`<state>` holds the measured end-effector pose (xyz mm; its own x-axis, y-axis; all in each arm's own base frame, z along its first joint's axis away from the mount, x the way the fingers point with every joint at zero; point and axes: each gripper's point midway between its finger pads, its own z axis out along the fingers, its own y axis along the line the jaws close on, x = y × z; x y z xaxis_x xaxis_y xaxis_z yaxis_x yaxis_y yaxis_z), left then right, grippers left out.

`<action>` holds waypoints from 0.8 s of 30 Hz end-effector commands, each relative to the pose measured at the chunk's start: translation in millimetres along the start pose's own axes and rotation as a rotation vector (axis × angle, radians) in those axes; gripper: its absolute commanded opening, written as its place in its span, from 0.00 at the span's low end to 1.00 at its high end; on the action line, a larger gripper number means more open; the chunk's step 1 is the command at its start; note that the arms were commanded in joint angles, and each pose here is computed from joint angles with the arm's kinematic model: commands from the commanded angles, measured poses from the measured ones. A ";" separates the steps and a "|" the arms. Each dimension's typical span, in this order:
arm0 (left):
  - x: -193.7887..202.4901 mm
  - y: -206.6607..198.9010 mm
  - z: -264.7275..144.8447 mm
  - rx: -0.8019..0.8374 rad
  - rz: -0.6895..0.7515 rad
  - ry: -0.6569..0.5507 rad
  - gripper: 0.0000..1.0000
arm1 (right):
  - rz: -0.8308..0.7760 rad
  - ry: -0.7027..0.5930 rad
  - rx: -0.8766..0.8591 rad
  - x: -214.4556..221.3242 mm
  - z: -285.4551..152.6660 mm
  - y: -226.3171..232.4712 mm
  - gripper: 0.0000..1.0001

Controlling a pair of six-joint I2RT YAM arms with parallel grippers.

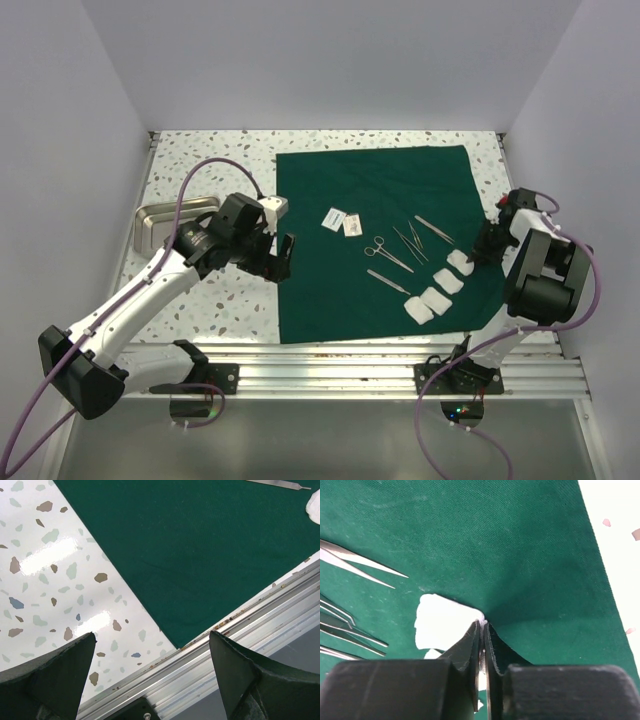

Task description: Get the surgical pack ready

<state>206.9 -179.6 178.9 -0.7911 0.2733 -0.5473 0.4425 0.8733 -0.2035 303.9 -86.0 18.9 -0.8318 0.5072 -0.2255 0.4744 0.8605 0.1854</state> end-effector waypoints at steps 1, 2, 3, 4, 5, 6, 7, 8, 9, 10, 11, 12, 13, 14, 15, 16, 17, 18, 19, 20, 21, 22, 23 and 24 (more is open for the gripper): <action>-10.1 -2.5 -5.5 0.022 0.015 -0.045 0.99 | -0.013 -0.032 -0.031 -13.8 -10.3 9.4 0.04; -9.9 -3.1 -5.5 0.025 0.017 -0.045 1.00 | -0.012 -0.028 -0.026 -13.7 -13.6 9.1 0.00; -9.9 -3.0 -5.6 0.025 0.015 -0.045 0.99 | -0.012 -0.031 -0.025 -15.0 -16.5 9.5 0.00; -10.4 -3.8 -6.3 0.029 0.019 -0.049 0.99 | -0.021 -0.048 -0.026 -19.9 -23.6 10.9 0.00; -10.0 -3.7 -6.4 0.029 0.019 -0.049 1.00 | -0.024 -0.036 -0.026 -16.9 -28.4 11.2 0.00; -10.7 -4.0 -7.5 0.030 0.019 -0.054 1.00 | -0.030 -0.042 -0.033 -17.9 -34.1 13.2 0.00; -10.9 -4.4 -8.3 0.032 0.019 -0.056 0.99 | -0.039 -0.052 -0.042 -19.1 -40.7 15.4 0.00; -11.4 -4.5 -8.6 0.033 0.021 -0.059 0.99 | -0.045 -0.063 -0.059 -17.9 -52.6 19.6 0.00; -12.0 -5.0 -9.8 0.036 0.022 -0.065 1.00 | -0.047 -0.065 -0.073 -16.3 -58.1 22.6 0.00; -12.1 -5.4 -10.2 0.038 0.021 -0.067 1.00 | -0.048 -0.068 -0.087 -13.7 -63.2 24.8 0.00; -11.9 -5.9 -10.3 0.042 0.021 -0.070 0.99 | -0.051 -0.077 -0.106 -9.8 -73.0 29.1 0.00; -12.2 -6.7 -12.0 0.046 0.022 -0.076 0.99 | -0.043 -0.064 -0.137 -4.5 -75.7 34.5 0.00; -11.3 -6.8 -11.8 0.048 0.020 -0.076 0.99 | -0.032 -0.047 -0.153 3.0 -77.9 36.6 0.00; -11.1 -7.9 -12.3 0.055 0.021 -0.079 0.99 | -0.019 -0.028 -0.160 10.2 -80.4 38.2 0.00; -10.8 -8.2 -13.2 0.057 0.020 -0.083 1.00 | -0.001 -0.034 -0.177 14.3 -86.8 41.9 0.00; -9.8 -8.3 -14.1 0.059 0.020 -0.083 0.99 | 0.014 -0.018 -0.187 23.9 -84.3 42.5 0.00; -8.8 -8.3 -15.0 0.058 0.021 -0.083 0.99 | 0.027 -0.016 -0.204 28.8 -84.9 45.1 0.00; -8.0 -8.5 -16.7 0.061 0.022 -0.087 0.99 | 0.051 -0.026 -0.243 33.0 -90.2 52.2 0.00; -7.4 -8.5 -17.1 0.061 0.020 -0.085 1.00 | 0.065 -0.010 -0.248 42.3 -85.4 51.6 0.00; -6.2 -8.7 -17.6 0.061 0.021 -0.083 0.99 | 0.071 -0.011 -0.257 45.9 -84.6 52.8 0.00; -6.6 -8.9 -19.1 0.062 0.022 -0.088 0.99 | 0.085 -0.007 -0.264 49.9 -82.9 53.6 0.00; -6.7 -9.1 -19.5 0.062 0.023 -0.088 0.99 | 0.095 0.014 -0.275 57.5 -76.8 53.7 0.00; -5.6 -10.2 -19.6 0.066 0.025 -0.084 0.99 | 0.103 0.027 -0.282 61.8 -73.9 54.5 0.00; -5.7 -10.6 -19.2 0.067 0.024 -0.083 0.99 | 0.116 0.049 -0.286 69.1 -68.8 54.3 0.00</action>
<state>198.5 -179.4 195.9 -0.7617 0.2531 -0.5965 0.4665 0.8531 -0.2337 260.2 -26.2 86.1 -0.8021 0.5577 -0.2136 0.4477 0.7982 0.4031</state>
